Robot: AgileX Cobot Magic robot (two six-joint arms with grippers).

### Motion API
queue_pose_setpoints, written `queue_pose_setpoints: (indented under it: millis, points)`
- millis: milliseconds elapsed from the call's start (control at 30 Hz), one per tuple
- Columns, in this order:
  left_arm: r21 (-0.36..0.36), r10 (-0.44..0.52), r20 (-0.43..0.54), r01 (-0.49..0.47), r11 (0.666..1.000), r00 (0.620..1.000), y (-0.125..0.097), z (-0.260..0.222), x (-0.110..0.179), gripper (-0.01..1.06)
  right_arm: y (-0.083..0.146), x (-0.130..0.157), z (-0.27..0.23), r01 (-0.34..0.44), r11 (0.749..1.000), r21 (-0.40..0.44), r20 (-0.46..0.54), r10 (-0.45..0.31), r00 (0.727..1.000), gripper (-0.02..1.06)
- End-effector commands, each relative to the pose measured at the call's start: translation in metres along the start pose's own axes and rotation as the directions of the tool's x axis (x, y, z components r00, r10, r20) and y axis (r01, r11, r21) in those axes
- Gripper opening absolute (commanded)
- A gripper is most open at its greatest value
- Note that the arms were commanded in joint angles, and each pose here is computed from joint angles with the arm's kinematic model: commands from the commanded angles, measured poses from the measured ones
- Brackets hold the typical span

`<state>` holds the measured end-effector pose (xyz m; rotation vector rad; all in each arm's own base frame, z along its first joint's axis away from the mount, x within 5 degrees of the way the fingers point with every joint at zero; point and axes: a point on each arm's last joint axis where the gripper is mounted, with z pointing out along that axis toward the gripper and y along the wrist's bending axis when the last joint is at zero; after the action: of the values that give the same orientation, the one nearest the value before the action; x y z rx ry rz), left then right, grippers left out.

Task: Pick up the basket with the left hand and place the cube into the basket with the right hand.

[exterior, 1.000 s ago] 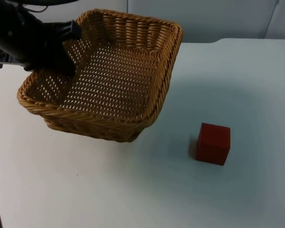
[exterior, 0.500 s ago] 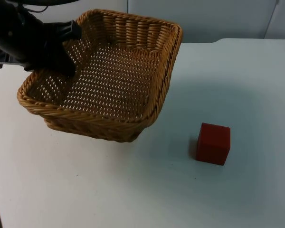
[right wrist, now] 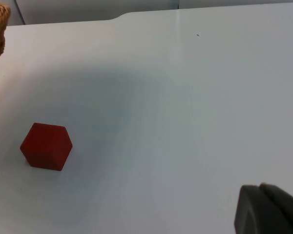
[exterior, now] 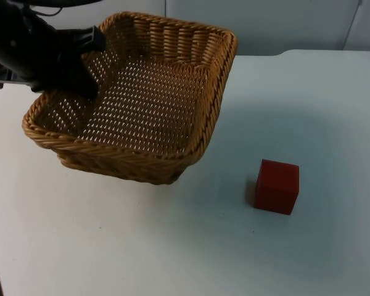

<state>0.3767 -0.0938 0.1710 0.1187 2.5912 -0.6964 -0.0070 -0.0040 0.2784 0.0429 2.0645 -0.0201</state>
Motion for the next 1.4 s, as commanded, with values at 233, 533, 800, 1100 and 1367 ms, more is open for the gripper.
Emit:
queue_pose_setpoints:
  millis: [233,533,800,1100,1367]
  points:
    - [0.015,-0.020,0.019,0.020,1.000,1.000,-0.004,-0.005,-0.002,0.00,0.000,0.000,0.000,0.006,1.000,-0.002,0.012,-0.006,1.000,0.05]
    - [0.015,-0.020,0.019,0.020,1.000,1.000,-0.004,-0.005,-0.002,0.00,0.009,-0.010,0.016,0.107,0.989,-0.098,-0.091,-0.116,0.989,0.83]
    - [0.015,-0.020,0.019,0.020,1.000,1.000,-0.004,-0.005,-0.002,0.00,0.015,-0.073,0.062,0.067,0.992,-0.108,0.011,-0.066,0.998,1.05]
    - [0.013,-0.020,0.021,0.020,1.000,1.000,-0.004,-0.005,-0.003,0.00,0.031,-0.120,0.170,0.014,0.987,-0.159,-0.198,-0.046,0.979,1.05]
    - [0.013,-0.020,0.021,0.020,1.000,1.000,-0.004,-0.005,-0.003,0.00,0.100,-0.099,0.259,0.146,0.924,-0.354,-0.408,-0.293,0.865,1.05]
